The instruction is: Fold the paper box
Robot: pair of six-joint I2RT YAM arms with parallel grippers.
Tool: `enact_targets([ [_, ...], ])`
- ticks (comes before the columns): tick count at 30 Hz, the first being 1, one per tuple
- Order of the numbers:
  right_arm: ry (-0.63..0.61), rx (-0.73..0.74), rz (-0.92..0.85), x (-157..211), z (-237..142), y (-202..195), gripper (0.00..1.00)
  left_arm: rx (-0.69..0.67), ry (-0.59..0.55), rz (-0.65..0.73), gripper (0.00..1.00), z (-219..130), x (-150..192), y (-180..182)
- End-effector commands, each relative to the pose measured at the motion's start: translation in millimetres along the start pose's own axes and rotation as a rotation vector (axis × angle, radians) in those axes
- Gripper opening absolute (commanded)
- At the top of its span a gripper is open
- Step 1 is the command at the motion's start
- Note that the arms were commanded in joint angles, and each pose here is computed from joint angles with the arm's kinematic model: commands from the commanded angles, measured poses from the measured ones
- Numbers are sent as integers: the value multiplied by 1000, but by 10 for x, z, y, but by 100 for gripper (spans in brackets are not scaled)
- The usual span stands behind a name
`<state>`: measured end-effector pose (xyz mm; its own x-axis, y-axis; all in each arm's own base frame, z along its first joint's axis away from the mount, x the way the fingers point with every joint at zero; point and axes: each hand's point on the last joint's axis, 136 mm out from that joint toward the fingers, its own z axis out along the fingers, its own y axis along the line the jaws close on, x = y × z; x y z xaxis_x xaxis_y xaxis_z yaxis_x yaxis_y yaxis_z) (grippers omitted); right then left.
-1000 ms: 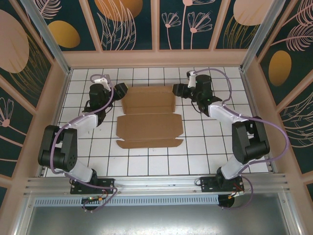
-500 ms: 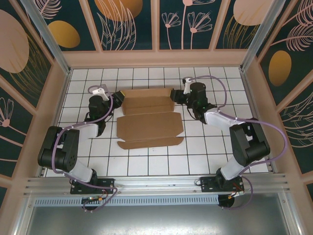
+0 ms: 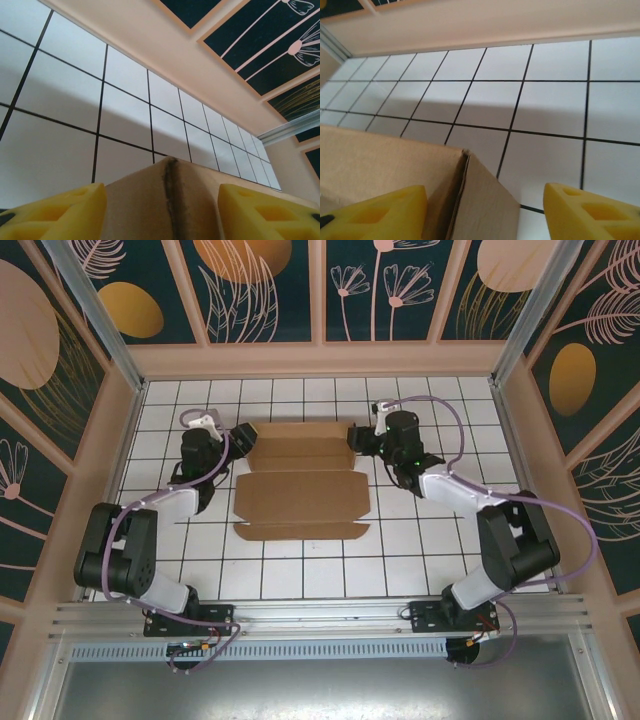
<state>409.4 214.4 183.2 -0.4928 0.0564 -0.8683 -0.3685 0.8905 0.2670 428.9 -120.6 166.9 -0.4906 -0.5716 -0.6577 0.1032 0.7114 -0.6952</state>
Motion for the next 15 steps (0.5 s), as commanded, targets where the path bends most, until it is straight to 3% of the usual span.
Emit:
enact_targets([
  [1,-84,12,-163,-497,-250,158,68,-31,-28,80,63,-104,-288,-200],
  [10,35,-13,-526,-401,100,730,76,-221,-99,112,65,-423,-589,-123],
  [15,65,-31,-636,-345,292,957,82,-236,-149,121,64,-676,-631,-147],
])
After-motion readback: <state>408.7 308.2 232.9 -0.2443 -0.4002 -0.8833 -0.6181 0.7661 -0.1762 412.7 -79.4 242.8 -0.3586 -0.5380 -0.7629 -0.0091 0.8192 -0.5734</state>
